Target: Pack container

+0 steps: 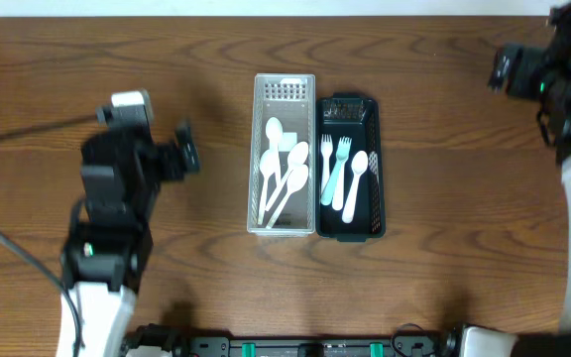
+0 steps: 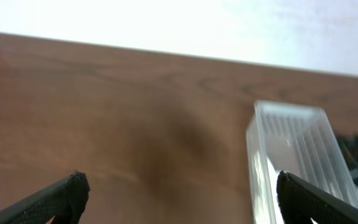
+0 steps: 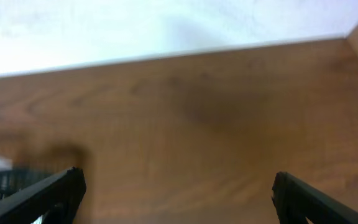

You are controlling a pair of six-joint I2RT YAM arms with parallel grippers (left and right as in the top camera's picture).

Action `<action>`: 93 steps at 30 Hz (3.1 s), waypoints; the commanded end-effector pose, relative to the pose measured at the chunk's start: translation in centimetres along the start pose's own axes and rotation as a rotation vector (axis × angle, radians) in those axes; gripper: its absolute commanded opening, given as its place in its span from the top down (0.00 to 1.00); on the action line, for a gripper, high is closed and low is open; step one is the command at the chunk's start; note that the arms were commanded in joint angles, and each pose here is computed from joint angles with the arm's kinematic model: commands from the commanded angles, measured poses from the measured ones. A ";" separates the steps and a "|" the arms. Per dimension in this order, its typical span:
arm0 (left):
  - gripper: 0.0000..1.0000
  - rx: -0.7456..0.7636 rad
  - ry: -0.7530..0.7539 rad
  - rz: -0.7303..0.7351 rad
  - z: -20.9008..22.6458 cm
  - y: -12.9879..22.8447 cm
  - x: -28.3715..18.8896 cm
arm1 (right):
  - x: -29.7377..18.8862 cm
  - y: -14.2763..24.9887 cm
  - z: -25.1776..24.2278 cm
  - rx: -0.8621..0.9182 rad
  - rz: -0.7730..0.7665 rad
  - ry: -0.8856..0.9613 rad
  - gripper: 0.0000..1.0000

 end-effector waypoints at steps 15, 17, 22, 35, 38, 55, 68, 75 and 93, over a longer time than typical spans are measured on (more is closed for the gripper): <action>0.02 -0.008 0.043 -0.253 1.0 6.6 -4.9 | -8.7 17.5 2.2 -0.054 -0.139 -0.085 0.01; 0.02 -0.007 0.041 -0.239 1.0 6.9 -4.8 | -9.2 17.8 2.1 -0.054 -0.161 -0.088 0.01; 0.02 -0.003 0.032 -0.177 1.1 7.9 -4.4 | -9.3 17.7 2.1 -0.054 -0.168 -0.089 0.01; 0.02 0.012 0.002 0.042 1.7 11.9 -4.0 | -9.1 18.6 1.4 -0.083 -0.124 -0.032 0.01; 0.02 0.016 -0.005 0.093 1.8 12.9 -4.1 | -9.1 18.6 1.6 -0.083 -0.124 -0.045 0.01; 0.02 0.030 -0.032 0.289 2.4 16.4 -4.8 | -7.7 20.3 2.8 -0.106 -0.554 -0.132 0.01; 0.02 0.030 -0.032 0.289 2.4 16.4 -4.8 | -7.1 23.1 3.0 -0.228 -0.596 -0.142 0.01; 0.02 0.030 -0.032 0.289 2.4 16.4 -4.8 | -5.9 24.4 2.7 -0.210 -0.554 -0.137 0.01; 0.02 0.030 -0.032 0.289 2.4 16.4 -4.8 | -5.9 24.4 2.8 -0.210 -0.553 -0.144 0.01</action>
Point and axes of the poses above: each gripper's point midway between its finger pads, its own x axis out along the fingers, its own z axis along the line the jaws close on, y = z × x, the point moved 6 cm from there along -x, back along the fingers, and after that the axes turned 1 degree about x, right-handed, at the moved point
